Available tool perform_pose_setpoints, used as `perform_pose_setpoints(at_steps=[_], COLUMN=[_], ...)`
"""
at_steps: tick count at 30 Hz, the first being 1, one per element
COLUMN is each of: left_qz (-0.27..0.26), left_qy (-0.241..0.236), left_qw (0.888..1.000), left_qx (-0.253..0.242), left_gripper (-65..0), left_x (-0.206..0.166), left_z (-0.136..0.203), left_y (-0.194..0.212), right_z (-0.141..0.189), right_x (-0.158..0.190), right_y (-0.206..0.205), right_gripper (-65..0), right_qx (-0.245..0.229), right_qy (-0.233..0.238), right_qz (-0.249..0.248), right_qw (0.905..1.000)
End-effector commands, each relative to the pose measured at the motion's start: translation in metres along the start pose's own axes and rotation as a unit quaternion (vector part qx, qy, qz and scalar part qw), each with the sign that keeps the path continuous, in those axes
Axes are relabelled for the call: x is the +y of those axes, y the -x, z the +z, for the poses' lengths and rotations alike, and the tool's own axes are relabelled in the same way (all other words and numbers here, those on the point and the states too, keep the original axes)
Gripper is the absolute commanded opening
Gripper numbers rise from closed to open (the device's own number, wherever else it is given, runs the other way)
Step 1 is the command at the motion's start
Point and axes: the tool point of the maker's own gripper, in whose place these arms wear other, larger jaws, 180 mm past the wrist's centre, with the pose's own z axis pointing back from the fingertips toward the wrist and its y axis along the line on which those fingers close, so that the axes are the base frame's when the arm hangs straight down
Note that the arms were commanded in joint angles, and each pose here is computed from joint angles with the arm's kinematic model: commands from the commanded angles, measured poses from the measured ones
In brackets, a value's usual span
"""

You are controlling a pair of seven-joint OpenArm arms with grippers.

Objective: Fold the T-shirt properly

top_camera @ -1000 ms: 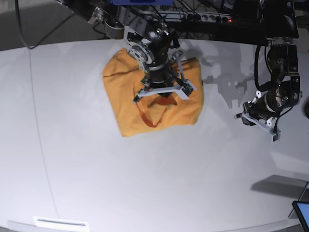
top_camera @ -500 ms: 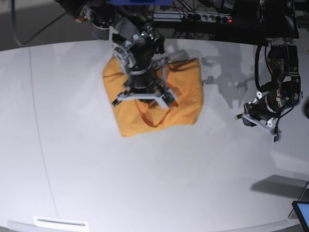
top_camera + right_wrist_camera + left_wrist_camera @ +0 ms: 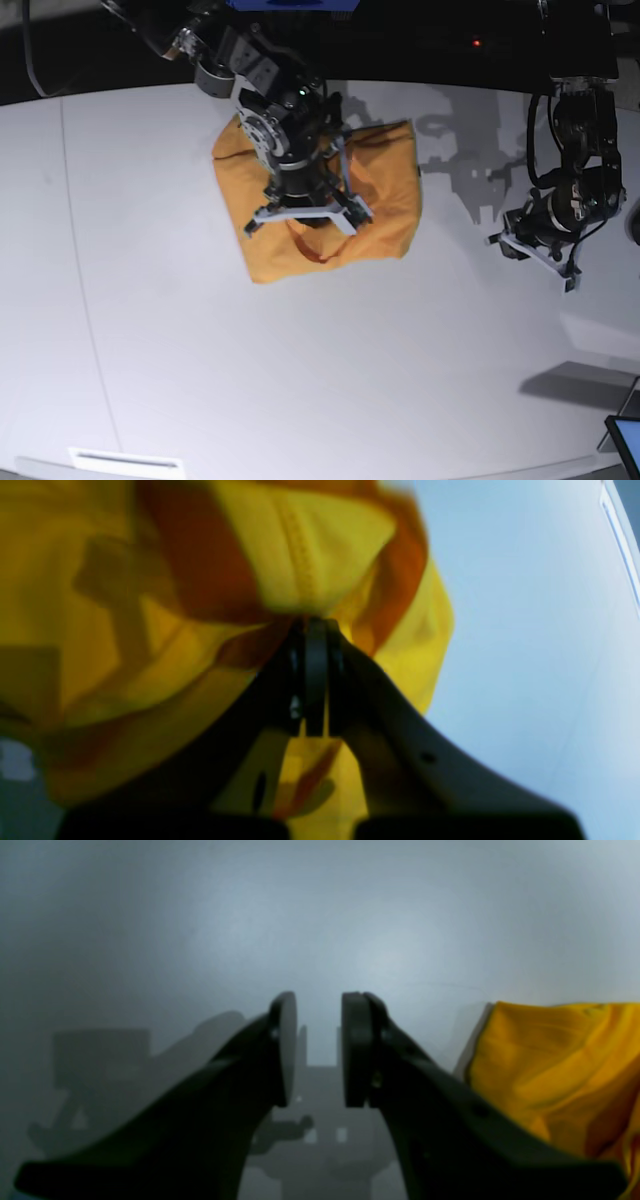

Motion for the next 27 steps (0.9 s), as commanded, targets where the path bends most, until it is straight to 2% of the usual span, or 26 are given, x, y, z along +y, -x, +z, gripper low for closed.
perform_pose_setpoints(at_steps=[1, 7, 13, 19, 24, 27], left_qz=[-0.009, -0.008, -0.008, -0.008, -0.008, -0.008], left_qy=[-0.002, -0.003, -0.004, -0.003, -0.003, -0.003], left_qw=[1.000, 1.000, 1.000, 1.000, 1.000, 1.000], left_qx=[-0.026, -0.025, -0.025, -0.027, -0.028, -0.026], left_gripper=[-50.1, -50.1, -50.1, -50.1, -50.1, -50.1], left_x=[0.002, 0.003, 0.003, 0.003, 0.003, 0.003], left_z=[0.007, 0.007, 0.007, 0.007, 0.007, 0.007], left_y=[-0.018, -0.017, -0.017, -0.019, -0.020, -0.019], right_z=[0.000, -0.015, -0.025, -0.024, -0.033, -0.033], right_x=[-0.007, -0.002, 0.015, 0.042, 0.052, 0.051], right_y=[-0.019, -0.023, -0.020, -0.024, -0.009, -0.007], right_gripper=[-65.0, -65.0, -65.0, -65.0, -65.0, -65.0], right_qx=[-0.027, -0.015, -0.013, -0.018, 0.010, 0.011], right_qy=[0.012, 0.008, -0.008, -0.033, -0.042, -0.039], right_qz=[-0.003, 0.006, 0.010, 0.039, 0.051, 0.050], right_qw=[0.9996, 0.9998, 0.9998, 0.9986, 0.9978, 0.9979])
